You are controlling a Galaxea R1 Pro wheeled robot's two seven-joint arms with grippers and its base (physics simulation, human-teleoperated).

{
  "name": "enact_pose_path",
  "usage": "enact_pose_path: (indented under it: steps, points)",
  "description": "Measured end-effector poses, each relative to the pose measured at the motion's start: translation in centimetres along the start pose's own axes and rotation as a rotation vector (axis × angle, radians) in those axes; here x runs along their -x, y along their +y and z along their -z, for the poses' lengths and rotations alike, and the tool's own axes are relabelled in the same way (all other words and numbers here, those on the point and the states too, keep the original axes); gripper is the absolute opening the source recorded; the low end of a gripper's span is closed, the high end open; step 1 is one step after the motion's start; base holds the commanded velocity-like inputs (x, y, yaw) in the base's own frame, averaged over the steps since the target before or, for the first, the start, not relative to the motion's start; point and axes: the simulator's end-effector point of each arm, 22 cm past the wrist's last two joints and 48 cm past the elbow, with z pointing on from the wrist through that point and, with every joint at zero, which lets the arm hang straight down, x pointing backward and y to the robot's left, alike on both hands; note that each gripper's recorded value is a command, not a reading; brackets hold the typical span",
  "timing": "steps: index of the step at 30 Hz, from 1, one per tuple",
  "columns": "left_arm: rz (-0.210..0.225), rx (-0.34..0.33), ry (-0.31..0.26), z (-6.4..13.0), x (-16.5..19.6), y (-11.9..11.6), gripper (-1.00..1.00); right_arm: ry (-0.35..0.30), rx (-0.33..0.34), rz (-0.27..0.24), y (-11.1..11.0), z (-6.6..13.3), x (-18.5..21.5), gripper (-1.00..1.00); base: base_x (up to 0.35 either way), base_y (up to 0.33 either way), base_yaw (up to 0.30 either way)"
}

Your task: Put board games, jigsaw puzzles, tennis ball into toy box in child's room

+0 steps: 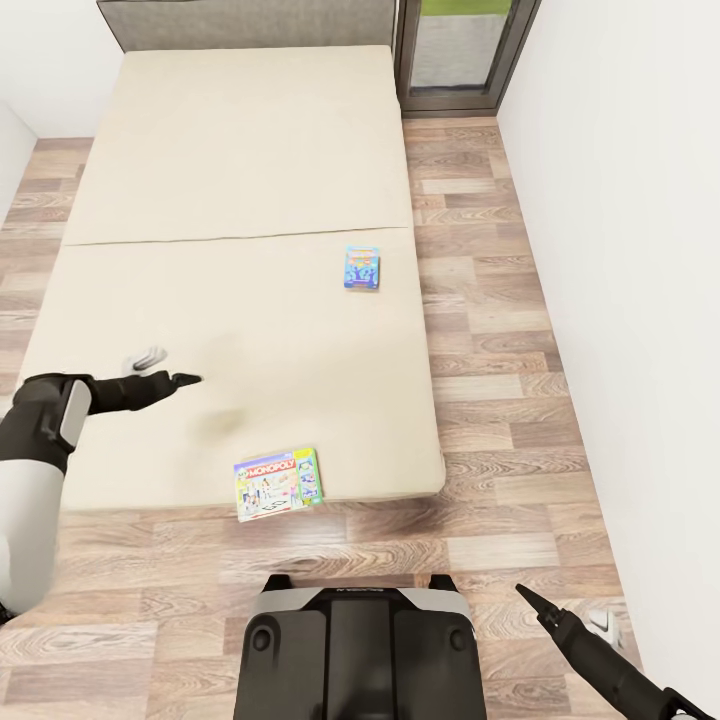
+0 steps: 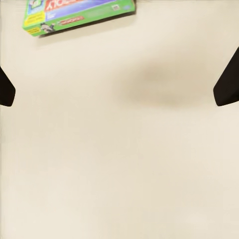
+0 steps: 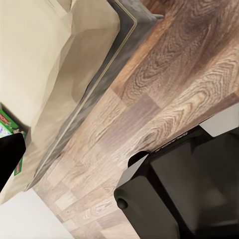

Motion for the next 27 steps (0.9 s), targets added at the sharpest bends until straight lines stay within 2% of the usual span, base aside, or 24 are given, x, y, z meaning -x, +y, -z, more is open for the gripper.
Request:
enact_pose_path:
  steps: [9, 12, 17, 27]
  points:
    - [0.008, -0.092, 0.016, 2.7, -1.0, 1.7, 1.0, 0.0, 0.0, 0.001, 0.0, 0.0, -0.1, 1.0, 0.0, 0.008, 0.0]
    - [0.013, -0.144, 0.029, 4.2, -1.9, 2.5, 1.0, 0.002, -0.001, 0.002, 0.0, -0.1, -0.2, 1.0, 0.0, 0.152, 0.0]
    - [0.014, -0.196, 0.033, 5.4, -2.1, 2.5, 1.0, 0.003, 0.0, 0.001, 0.1, -0.1, -0.3, 1.0, 0.0, 0.13, 0.0]
    - [0.013, -0.215, 0.039, 7.4, -2.3, 3.9, 1.0, 0.003, 0.003, 0.0, 0.2, -0.3, -0.5, 1.0, 0.0, 0.143, 0.0]
